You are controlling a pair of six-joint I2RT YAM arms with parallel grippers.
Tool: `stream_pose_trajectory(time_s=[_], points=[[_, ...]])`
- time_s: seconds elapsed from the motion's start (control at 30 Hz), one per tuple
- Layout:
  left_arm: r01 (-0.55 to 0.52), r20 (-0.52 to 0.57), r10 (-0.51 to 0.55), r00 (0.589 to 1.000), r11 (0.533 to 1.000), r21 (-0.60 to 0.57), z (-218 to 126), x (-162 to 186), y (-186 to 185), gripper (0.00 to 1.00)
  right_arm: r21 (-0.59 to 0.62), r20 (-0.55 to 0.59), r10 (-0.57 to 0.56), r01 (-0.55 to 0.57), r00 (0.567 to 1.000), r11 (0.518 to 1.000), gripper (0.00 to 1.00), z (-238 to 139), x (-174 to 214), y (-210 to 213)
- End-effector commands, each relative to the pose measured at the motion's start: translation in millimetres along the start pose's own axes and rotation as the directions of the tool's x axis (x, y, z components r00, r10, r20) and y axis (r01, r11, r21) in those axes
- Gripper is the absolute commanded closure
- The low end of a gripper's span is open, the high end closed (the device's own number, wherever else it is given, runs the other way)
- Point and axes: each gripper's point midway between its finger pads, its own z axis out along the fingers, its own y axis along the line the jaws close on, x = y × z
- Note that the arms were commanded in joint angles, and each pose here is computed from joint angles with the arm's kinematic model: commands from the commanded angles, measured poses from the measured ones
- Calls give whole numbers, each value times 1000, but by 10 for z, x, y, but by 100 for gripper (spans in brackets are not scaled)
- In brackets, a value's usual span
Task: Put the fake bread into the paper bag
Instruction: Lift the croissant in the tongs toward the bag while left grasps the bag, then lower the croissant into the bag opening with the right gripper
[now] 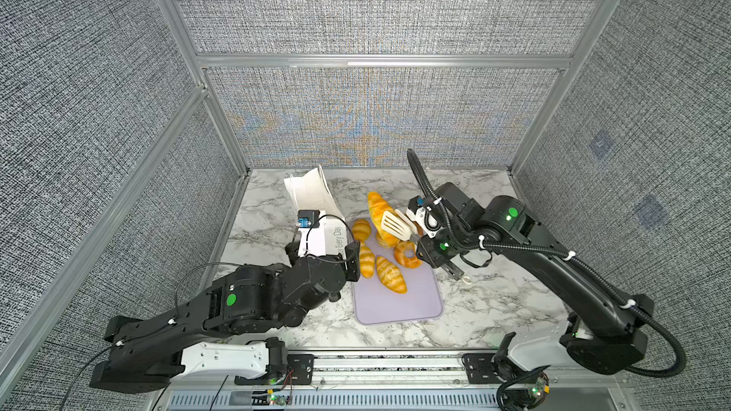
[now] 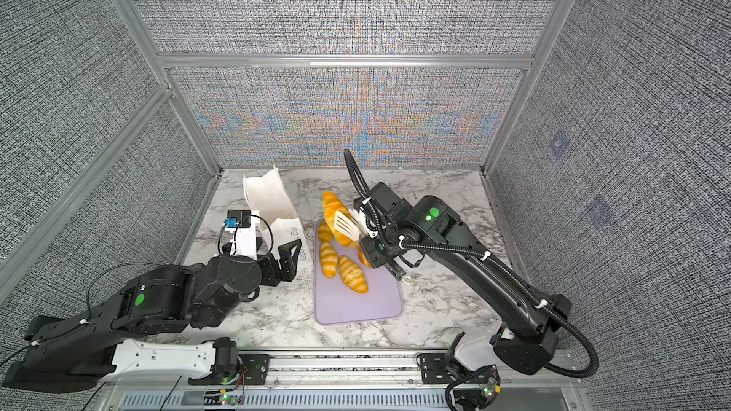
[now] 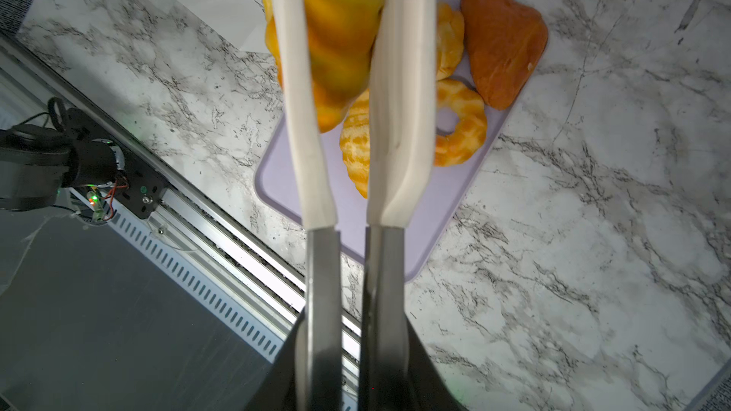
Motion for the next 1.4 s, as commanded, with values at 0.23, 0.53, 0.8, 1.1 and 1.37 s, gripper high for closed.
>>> stream_pose_trajectory(time_s=[0.23, 0.53, 0.8, 1.1, 1.37], points=[[3, 95, 2, 995, 999, -49, -188, -359, 260, 1, -71, 191, -58, 72, 980, 995, 70, -275, -609, 215], [70, 140, -55, 989, 992, -104, -307, -424, 554, 1, -132, 312, -74, 120, 947, 984, 70, -461, -1044, 413], [77, 114, -64, 991, 991, -111, -298, -304, 634, 1, -193, 372, -102, 184, 923, 964, 70, -444, -1322, 675], [86, 121, -72, 990, 989, -122, -305, -297, 680, 1, -209, 368, -144, 233, 919, 950, 70, -244, -1463, 908], [83, 116, -68, 991, 988, -132, -268, -252, 679, 1, -205, 312, -143, 213, 939, 955, 70, 63, -1479, 952]])
